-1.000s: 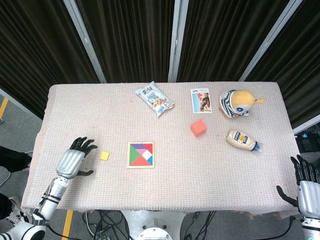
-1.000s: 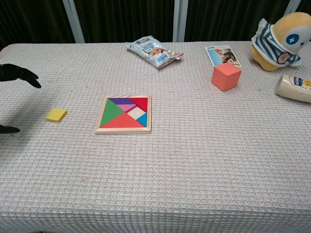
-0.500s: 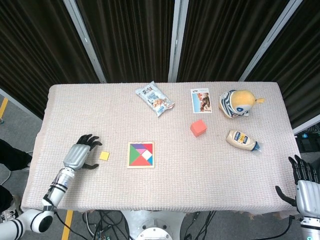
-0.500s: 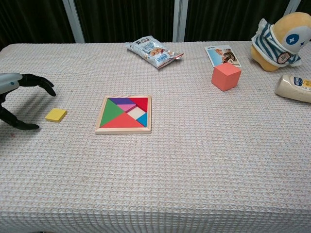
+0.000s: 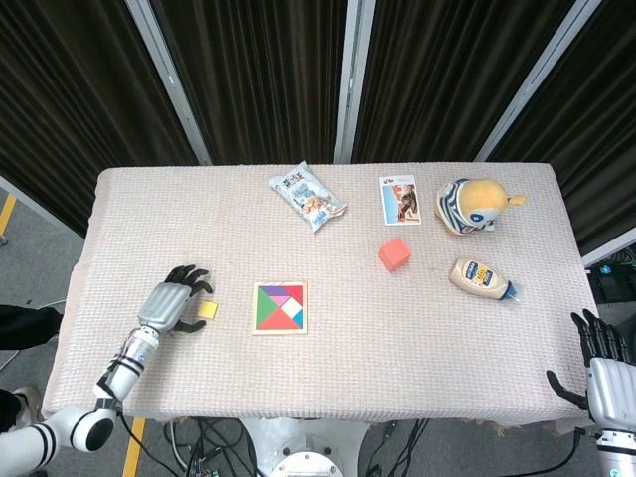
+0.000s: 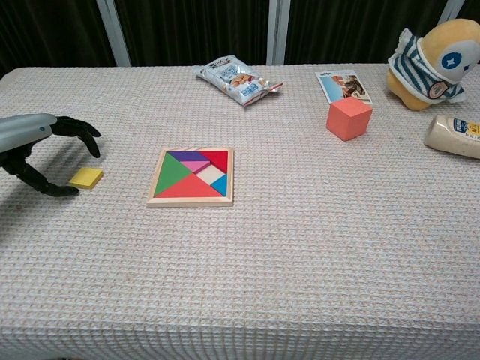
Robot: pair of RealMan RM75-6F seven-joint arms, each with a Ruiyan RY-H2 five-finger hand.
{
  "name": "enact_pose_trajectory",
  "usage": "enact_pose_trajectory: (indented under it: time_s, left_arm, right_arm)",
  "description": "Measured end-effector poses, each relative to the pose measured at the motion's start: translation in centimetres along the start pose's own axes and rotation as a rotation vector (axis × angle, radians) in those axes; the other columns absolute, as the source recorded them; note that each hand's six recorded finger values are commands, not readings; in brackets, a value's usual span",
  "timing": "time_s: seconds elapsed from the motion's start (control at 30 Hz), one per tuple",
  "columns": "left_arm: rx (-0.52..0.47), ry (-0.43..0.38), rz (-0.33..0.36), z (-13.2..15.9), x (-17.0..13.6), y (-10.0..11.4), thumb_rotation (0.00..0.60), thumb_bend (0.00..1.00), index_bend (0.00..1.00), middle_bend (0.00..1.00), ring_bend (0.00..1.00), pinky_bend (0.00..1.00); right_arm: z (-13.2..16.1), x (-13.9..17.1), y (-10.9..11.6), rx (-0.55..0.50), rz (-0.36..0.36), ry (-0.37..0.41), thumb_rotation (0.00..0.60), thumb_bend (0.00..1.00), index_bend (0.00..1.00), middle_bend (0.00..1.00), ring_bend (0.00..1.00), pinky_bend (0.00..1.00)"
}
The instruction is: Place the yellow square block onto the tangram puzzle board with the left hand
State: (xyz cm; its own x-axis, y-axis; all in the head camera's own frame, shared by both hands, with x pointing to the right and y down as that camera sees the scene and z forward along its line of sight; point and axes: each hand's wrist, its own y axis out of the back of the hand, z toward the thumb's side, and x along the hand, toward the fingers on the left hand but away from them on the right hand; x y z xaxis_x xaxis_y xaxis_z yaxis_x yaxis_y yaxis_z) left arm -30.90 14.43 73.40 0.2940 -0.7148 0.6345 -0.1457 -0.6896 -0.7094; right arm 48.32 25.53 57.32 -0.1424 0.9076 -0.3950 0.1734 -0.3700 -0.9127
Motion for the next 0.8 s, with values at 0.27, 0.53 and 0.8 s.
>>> enact_pose_trajectory:
  time_s: [0.27,0.53,0.8]
  left_arm:
    - [0.002,0.022,-0.014,-0.42,0.04,0.12,0.600,0.26,0.36,0.12,0.00,0.00]
    - [0.007,0.020,-0.028,-0.22,0.10,-0.06,0.600,0.29,0.39,0.12,0.00,0.00]
    - [0.004,0.019,-0.031,-0.12,0.27,-0.13,0.600,0.29,0.42,0.12,0.00,0.00]
  right_arm:
    - [-0.12,-0.02,-0.04,-0.001,0.005,-0.004,0.600,0.15,0.00,0.00,0.00,0.00]
    - [0.04,-0.07,-0.22,0.001,0.013,-0.002,0.600,0.15,0.00,0.00,0.00,0.00]
    - [0.01,-0.12,-0.24,-0.001,0.008,0.000,0.600,0.15,0.00,0.00,0.00,0.00]
